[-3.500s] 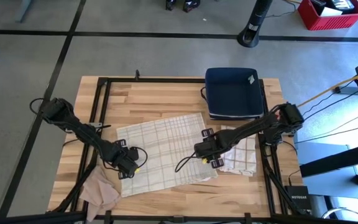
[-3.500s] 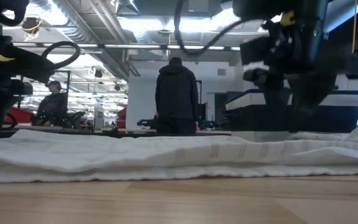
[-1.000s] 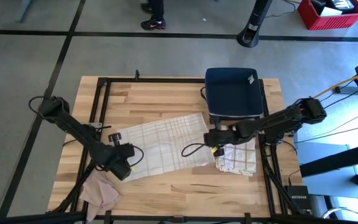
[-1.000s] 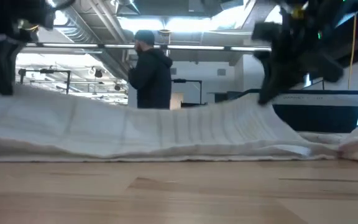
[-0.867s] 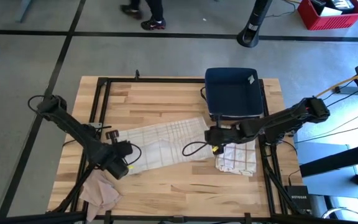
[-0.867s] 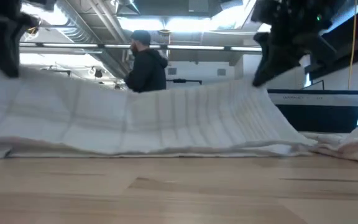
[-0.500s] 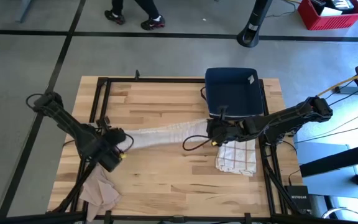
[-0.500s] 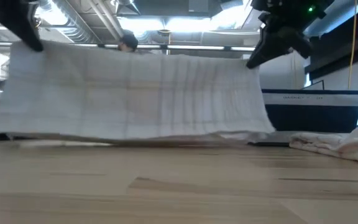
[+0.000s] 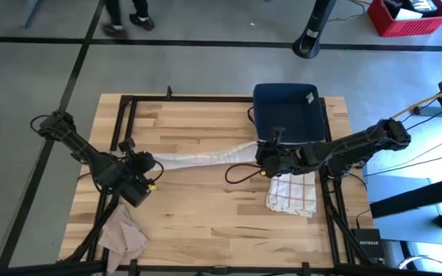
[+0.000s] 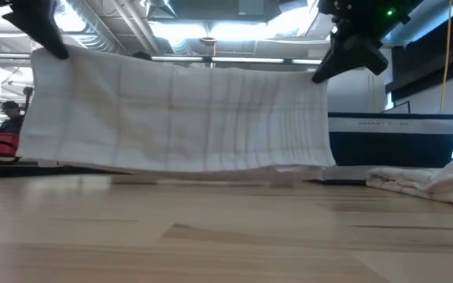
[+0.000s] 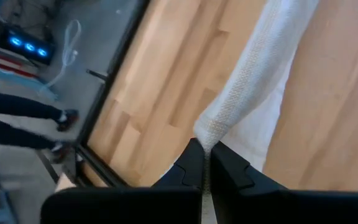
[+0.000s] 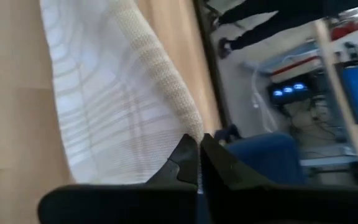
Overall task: Fold towel
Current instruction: Fold the white plaid towel
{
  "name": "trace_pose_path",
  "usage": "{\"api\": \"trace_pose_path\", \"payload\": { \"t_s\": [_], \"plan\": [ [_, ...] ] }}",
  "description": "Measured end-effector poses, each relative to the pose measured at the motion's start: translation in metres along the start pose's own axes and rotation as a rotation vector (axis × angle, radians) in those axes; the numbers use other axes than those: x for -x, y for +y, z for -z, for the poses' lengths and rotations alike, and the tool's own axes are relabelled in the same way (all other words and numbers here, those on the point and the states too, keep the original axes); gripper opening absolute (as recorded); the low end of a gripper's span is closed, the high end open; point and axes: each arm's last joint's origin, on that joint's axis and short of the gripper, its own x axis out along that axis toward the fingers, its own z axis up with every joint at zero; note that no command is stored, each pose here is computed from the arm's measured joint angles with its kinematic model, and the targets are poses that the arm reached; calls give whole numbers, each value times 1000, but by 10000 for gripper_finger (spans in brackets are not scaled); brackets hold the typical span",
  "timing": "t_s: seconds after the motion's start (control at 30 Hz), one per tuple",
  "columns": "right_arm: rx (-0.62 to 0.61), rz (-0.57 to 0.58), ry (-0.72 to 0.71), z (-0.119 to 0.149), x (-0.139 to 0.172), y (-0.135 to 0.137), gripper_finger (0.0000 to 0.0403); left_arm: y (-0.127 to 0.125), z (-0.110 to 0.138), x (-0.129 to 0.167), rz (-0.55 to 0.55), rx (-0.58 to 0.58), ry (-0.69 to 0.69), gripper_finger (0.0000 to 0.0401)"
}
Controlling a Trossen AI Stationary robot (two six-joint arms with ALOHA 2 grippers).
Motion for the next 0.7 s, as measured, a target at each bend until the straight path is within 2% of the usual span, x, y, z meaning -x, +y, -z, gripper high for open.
{"api": "trace_pose_path", "payload": {
  "t_s": [0.07, 0.17, 0.37, 0.47, 0.57, 0.7],
  "plan": [
    [-30, -59, -3, -1, 2, -1, 3, -2, 0, 3, 38, 23, 23, 0],
    [-114, -209, 10, -8, 13, -6, 3, -9, -2, 11, 155, 77, 62, 0],
    [-265, -658, 42, -31, 57, -9, 3, -36, -8, 42, 541, 223, 33, 0],
    [-299, -829, 17, -38, 75, -3, 3, -45, -8, 58, 673, 272, -37, 0],
    [-311, -866, 13, -36, 74, 5, 3, -45, -1, 61, 639, 312, -90, 0],
    [-343, -767, 63, -14, 40, 19, 3, -41, 25, 32, 421, 336, -17, 0]
  ]
}}
